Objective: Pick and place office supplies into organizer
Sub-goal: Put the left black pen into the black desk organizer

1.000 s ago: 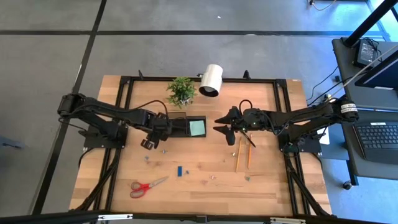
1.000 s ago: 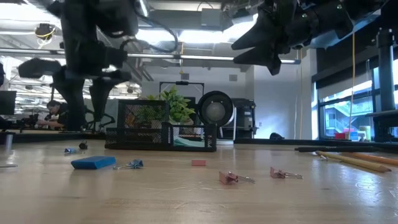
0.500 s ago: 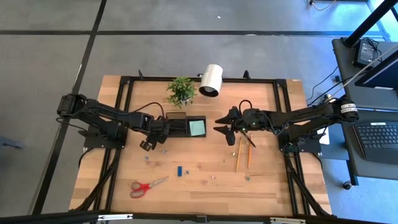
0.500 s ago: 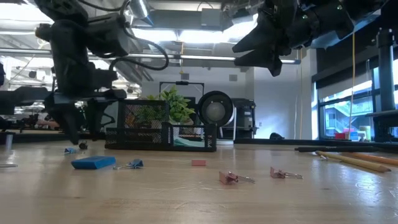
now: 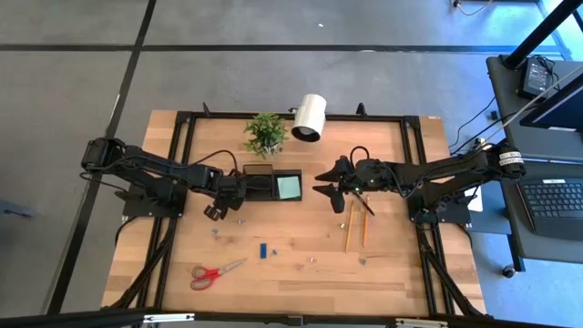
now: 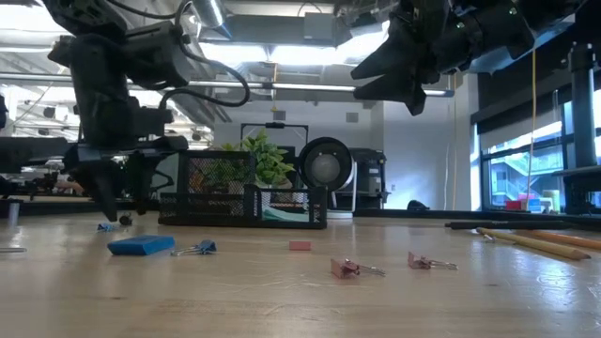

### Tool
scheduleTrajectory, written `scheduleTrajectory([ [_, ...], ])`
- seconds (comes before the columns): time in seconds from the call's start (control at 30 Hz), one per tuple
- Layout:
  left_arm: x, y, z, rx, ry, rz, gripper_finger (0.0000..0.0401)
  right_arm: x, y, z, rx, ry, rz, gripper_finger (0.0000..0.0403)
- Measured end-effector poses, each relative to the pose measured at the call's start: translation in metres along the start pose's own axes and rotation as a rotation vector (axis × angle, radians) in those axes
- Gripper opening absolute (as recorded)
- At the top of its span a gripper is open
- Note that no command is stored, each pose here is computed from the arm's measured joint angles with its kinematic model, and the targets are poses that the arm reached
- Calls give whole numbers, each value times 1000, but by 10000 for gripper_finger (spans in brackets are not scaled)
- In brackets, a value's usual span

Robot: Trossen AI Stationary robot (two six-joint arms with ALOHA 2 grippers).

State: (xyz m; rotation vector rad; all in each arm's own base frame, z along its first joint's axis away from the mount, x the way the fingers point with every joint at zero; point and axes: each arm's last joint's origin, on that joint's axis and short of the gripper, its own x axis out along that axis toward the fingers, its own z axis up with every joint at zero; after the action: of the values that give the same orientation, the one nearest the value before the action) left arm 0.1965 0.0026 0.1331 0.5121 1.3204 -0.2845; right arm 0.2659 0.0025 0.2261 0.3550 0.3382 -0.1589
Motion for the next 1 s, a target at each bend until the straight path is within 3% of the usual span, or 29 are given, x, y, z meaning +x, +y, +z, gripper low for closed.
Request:
scheduleTrajectory([
  [0.5, 0, -3, 2, -21, -8, -11, 157, 0, 0, 0, 1, -1, 1, 188],
  [0.87, 1, -3, 2, -185, 3, 29, 157, 0, 0, 0, 0, 0, 0, 188],
  [1.0, 1, -3, 3, -197, 8, 46, 157, 0, 0, 0, 0, 0, 0, 188],
])
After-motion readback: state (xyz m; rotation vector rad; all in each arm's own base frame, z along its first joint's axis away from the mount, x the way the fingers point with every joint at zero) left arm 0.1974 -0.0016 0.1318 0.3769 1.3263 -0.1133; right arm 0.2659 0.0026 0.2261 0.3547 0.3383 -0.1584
